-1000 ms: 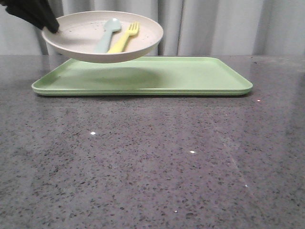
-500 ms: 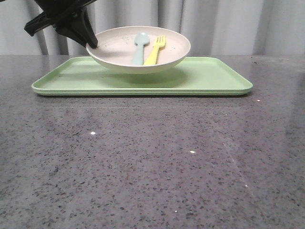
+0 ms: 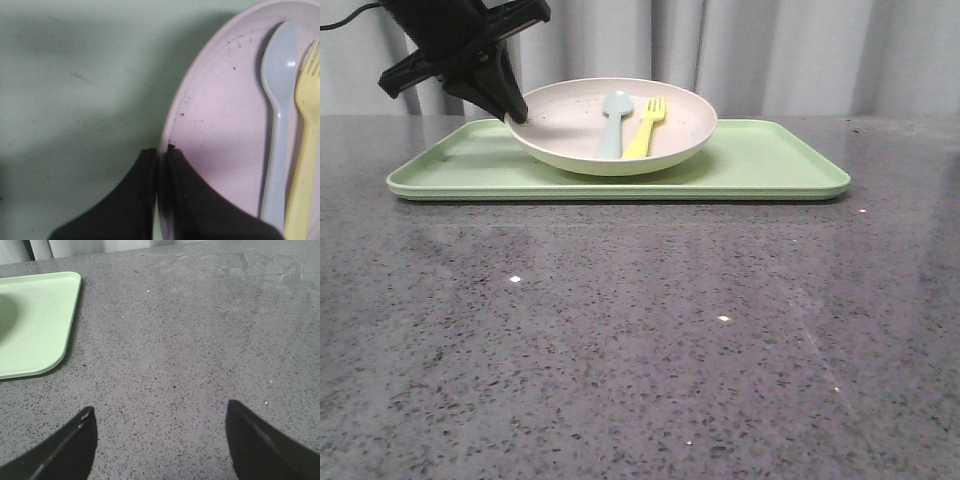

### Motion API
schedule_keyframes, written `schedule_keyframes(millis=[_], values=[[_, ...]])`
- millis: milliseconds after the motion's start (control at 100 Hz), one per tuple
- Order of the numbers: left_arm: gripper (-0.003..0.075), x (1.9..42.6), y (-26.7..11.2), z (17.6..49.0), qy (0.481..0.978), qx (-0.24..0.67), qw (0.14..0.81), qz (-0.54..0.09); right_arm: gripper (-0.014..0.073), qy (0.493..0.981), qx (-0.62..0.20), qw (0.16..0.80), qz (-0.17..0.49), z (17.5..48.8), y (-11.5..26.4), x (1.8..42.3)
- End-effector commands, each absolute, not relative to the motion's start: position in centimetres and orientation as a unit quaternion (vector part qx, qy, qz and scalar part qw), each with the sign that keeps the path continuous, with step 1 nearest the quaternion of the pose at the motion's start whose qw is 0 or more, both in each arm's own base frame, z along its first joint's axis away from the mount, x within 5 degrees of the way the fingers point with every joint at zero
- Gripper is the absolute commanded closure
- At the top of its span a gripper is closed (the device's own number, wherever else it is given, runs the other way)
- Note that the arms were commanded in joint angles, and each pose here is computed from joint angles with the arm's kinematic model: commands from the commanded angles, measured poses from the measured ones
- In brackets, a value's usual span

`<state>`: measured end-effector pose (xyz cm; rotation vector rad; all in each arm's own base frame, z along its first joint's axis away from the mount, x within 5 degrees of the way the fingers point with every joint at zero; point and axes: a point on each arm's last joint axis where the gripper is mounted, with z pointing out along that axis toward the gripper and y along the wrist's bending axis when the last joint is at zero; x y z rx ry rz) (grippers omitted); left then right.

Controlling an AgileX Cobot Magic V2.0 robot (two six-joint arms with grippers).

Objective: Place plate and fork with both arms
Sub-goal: 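Carry the plate over the green tray and lower it onto the tray, then open the left gripper and withdraw it from the plate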

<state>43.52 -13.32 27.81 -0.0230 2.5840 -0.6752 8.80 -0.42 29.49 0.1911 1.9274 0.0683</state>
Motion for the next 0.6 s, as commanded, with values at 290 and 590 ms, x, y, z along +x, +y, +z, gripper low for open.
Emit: schedule_keyframes(millis=[290,590], values=[[0.0413,42.9,-13.9,31.3,0.921,-0.013,0.271,-0.279,0.0053,0.796,0.073,0.601,0.025,31.0,-0.5,9.1],[0.0364,42.1,-13.4,33.1,0.917,-0.006,0.289,-0.275,0.0053,0.796,0.073,0.601,0.025,31.0,-0.5,9.1]])
